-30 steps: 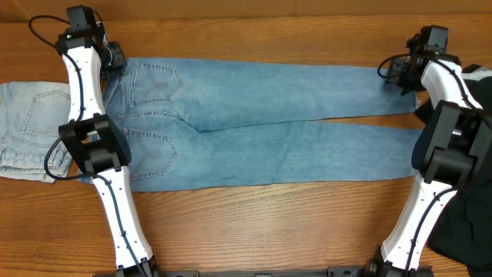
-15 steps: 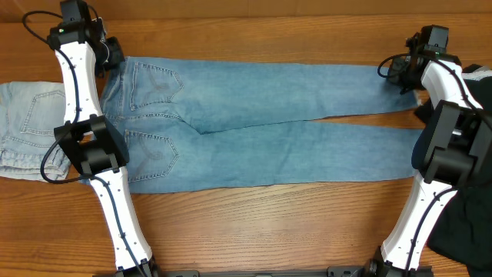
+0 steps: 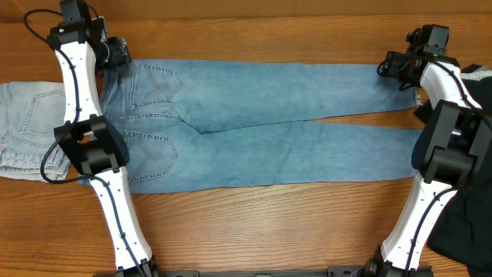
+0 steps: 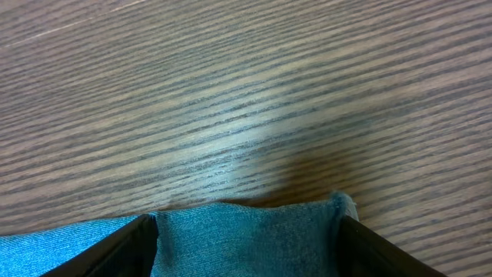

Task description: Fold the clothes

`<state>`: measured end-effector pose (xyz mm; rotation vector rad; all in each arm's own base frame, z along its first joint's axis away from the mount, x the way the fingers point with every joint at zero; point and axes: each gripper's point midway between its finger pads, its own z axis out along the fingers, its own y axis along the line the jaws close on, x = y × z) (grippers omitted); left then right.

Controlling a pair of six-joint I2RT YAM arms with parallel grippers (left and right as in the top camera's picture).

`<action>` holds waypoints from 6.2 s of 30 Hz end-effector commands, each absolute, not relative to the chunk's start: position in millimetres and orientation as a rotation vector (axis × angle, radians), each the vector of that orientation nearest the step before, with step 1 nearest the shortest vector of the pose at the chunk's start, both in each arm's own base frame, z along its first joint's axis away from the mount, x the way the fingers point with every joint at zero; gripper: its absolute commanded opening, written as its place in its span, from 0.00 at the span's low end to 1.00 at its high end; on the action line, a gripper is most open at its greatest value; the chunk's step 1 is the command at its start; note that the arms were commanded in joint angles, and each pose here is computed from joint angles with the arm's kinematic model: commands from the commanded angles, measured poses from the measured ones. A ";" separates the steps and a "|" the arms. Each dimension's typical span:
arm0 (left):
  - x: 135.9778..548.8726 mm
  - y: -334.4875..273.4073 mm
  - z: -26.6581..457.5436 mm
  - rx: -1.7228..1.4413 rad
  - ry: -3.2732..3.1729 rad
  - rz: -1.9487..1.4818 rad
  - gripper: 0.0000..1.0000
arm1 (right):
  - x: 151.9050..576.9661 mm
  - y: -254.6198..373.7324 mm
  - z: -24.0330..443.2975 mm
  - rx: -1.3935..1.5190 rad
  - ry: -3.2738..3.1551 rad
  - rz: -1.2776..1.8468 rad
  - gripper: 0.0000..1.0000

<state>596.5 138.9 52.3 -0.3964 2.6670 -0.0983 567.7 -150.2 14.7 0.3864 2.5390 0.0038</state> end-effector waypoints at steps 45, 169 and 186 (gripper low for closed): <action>581.2 87.7 -37.2 0.960 2.652 0.069 0.95 | 574.2 -138.8 30.6 0.119 2.581 0.010 1.00; 488.6 -22.7 192.1 0.412 2.851 -0.067 0.04 | 356.7 -52.3 176.4 0.443 3.116 0.381 0.04; 451.7 -50.6 227.6 0.407 2.832 -0.287 0.04 | 280.8 -37.9 140.2 0.526 2.944 0.291 0.04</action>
